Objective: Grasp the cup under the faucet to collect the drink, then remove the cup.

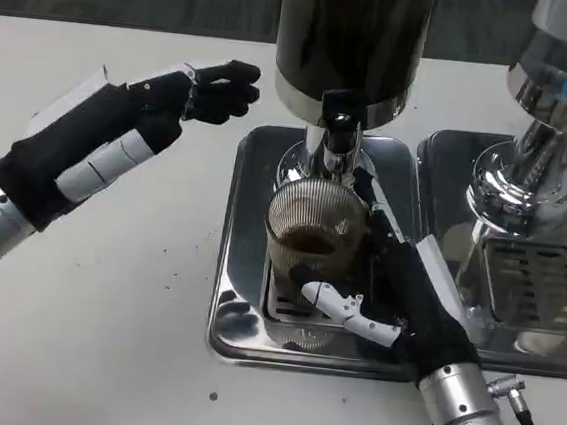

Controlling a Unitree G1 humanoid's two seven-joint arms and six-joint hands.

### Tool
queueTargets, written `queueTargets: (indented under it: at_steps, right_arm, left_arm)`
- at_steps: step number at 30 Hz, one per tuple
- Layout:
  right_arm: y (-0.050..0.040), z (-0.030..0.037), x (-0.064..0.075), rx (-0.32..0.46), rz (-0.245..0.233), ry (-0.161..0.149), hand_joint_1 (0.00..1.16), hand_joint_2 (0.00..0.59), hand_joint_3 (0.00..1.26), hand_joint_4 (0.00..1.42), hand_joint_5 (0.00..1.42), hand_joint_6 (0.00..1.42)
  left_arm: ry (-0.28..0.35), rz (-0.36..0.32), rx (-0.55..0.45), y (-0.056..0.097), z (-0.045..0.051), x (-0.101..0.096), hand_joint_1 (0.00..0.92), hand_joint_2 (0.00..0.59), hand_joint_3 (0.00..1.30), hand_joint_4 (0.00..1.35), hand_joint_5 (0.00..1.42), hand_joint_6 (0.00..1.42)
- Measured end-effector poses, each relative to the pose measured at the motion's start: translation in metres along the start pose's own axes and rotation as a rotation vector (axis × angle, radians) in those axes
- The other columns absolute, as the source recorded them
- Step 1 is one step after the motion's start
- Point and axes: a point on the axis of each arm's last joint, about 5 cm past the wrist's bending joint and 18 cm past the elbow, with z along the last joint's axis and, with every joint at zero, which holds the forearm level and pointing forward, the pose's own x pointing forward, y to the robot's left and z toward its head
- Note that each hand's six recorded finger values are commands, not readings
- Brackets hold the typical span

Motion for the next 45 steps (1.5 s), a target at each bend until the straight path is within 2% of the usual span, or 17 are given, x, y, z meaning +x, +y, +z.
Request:
queueTargets:
  at_steps: [17,30,39,45]
  right_arm:
    - [0.0023,0.0031,0.006,-0.037,0.0,0.011,0.72,0.2,0.05,0.12,0.26,0.3]
    - [0.0031,0.0025,0.008,-0.032,0.002,0.015,0.71,0.206,0.06,0.14,0.29,0.33]
    - [0.0043,0.0029,0.008,-0.029,0.003,0.012,0.69,0.204,0.17,0.25,0.35,0.39]
    - [0.0084,0.003,0.006,-0.052,-0.024,0.006,0.69,0.204,0.21,0.3,0.37,0.43]
  left_arm:
    - [0.04,0.027,-0.012,-0.002,-0.0035,-0.01,0.0,0.129,0.28,0.25,0.25,0.25]
    - [0.06,0.037,-0.001,0.002,-0.0032,-0.014,0.0,0.131,0.29,0.26,0.25,0.26]
    - [0.071,0.048,-0.005,0.002,-0.0044,-0.015,0.0,0.131,0.29,0.27,0.26,0.26]
    - [0.075,0.05,-0.006,0.002,-0.0048,-0.016,0.0,0.13,0.29,0.27,0.26,0.27]
